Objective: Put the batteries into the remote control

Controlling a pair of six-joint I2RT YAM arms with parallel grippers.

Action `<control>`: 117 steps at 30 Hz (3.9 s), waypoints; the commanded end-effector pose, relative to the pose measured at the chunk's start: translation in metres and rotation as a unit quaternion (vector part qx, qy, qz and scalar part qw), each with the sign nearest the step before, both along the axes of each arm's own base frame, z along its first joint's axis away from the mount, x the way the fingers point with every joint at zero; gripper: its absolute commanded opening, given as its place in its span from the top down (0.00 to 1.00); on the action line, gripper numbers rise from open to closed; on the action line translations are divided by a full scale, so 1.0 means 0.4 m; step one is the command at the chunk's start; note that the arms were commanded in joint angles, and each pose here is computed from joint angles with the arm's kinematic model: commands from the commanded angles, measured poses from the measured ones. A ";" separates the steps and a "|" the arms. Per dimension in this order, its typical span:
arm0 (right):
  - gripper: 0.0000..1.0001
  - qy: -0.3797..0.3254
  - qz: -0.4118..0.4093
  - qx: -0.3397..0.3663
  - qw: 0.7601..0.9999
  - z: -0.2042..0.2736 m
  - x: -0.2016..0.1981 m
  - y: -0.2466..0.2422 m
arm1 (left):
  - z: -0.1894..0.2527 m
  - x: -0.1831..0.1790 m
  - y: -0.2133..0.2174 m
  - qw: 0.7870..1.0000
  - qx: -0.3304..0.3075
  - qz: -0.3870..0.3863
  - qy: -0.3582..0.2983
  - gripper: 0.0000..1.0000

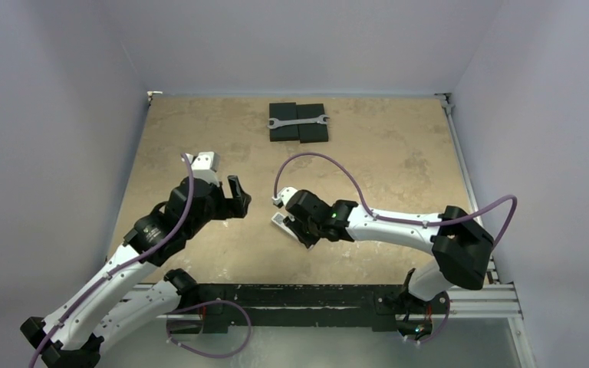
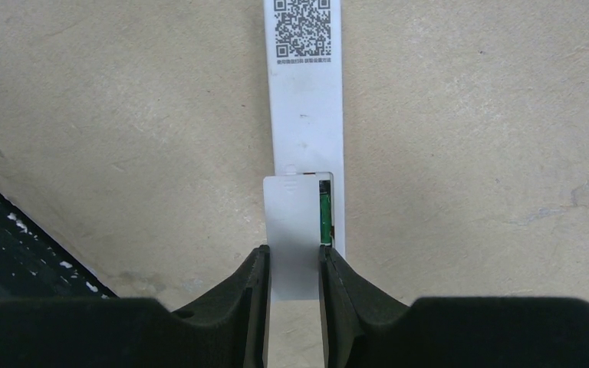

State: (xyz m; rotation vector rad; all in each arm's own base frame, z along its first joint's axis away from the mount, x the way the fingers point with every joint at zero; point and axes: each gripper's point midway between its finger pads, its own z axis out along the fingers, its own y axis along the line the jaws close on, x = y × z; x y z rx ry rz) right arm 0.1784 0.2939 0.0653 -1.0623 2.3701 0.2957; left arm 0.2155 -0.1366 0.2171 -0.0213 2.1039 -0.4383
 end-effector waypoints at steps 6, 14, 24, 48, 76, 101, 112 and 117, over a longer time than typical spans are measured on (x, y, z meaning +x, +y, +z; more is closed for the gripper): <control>0.85 0.021 0.003 -0.013 1.000 -0.022 0.004 0.003 | 0.018 0.014 -0.017 1.000 -0.005 -0.014 -0.020 0.15; 0.84 0.023 -0.001 -0.020 1.000 -0.032 0.012 -0.001 | 0.010 0.013 -0.016 1.000 -0.004 -0.014 -0.020 0.15; 0.82 0.020 -0.003 -0.020 1.000 -0.033 0.017 -0.002 | 0.005 0.015 -0.021 1.000 -0.006 -0.016 -0.019 0.15; 0.75 0.021 -0.008 -0.020 1.000 -0.047 0.029 -0.005 | -0.006 0.016 -0.032 1.000 -0.010 -0.021 -0.012 0.15; 0.50 -0.011 -0.041 0.041 0.998 0.032 0.046 0.008 | -0.032 0.020 -0.059 0.999 -0.015 -0.037 0.005 0.15; 0.40 -0.018 -0.270 0.195 0.943 0.101 0.030 -0.100 | -0.171 0.041 -0.178 0.992 -0.053 -0.088 0.075 0.16; 0.40 0.028 -0.283 0.233 0.930 0.057 -0.010 -0.095 | -0.267 0.089 -0.238 0.989 -0.062 -0.093 0.097 0.19; 0.40 0.033 -0.282 0.239 0.928 0.049 -0.020 -0.102 | -0.310 0.124 -0.265 0.989 -0.054 -0.092 0.106 0.19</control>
